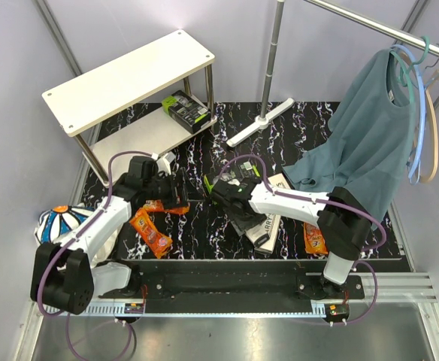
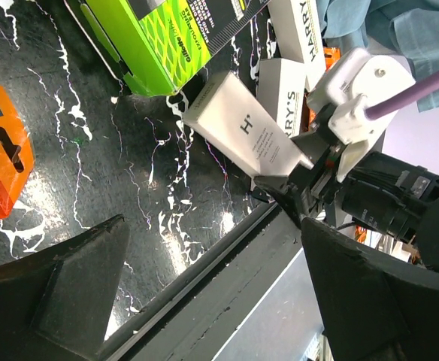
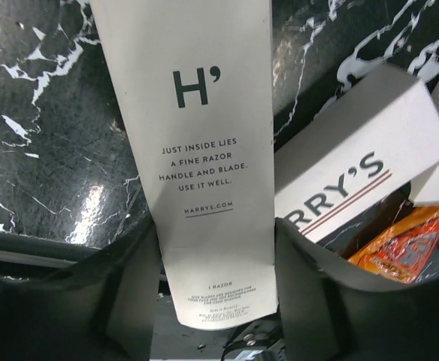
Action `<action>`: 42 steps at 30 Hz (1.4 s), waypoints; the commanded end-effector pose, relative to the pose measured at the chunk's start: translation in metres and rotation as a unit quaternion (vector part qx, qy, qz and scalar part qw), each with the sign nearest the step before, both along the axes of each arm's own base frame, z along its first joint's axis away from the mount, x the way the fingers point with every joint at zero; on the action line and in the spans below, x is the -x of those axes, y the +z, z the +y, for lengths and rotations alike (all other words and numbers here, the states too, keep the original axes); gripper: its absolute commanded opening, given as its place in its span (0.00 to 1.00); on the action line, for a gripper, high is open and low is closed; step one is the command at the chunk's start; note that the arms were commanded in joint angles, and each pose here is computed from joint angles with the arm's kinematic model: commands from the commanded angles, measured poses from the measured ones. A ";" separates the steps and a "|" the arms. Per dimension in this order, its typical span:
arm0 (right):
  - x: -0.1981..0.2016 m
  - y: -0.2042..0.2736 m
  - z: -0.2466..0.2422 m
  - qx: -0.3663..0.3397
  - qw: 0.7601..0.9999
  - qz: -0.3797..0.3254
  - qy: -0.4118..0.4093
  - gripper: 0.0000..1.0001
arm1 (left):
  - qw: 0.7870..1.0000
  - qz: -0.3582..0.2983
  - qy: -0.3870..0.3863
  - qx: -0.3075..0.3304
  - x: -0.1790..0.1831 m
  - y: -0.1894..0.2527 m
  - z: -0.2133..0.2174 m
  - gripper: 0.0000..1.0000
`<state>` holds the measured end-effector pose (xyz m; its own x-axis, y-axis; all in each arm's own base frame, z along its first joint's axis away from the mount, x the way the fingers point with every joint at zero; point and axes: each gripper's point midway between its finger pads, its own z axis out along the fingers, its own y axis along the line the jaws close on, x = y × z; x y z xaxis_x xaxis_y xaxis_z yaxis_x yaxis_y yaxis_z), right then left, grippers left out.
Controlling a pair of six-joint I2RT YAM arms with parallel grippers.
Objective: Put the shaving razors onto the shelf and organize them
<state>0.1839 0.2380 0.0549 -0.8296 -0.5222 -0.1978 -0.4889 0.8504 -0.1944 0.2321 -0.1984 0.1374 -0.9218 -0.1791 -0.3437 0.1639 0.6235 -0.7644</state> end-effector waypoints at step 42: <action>0.013 0.113 0.072 -0.231 0.973 -0.013 0.014 0.26 | 0.997 -0.008 -0.042 0.057 0.011 0.015 -0.050 0.99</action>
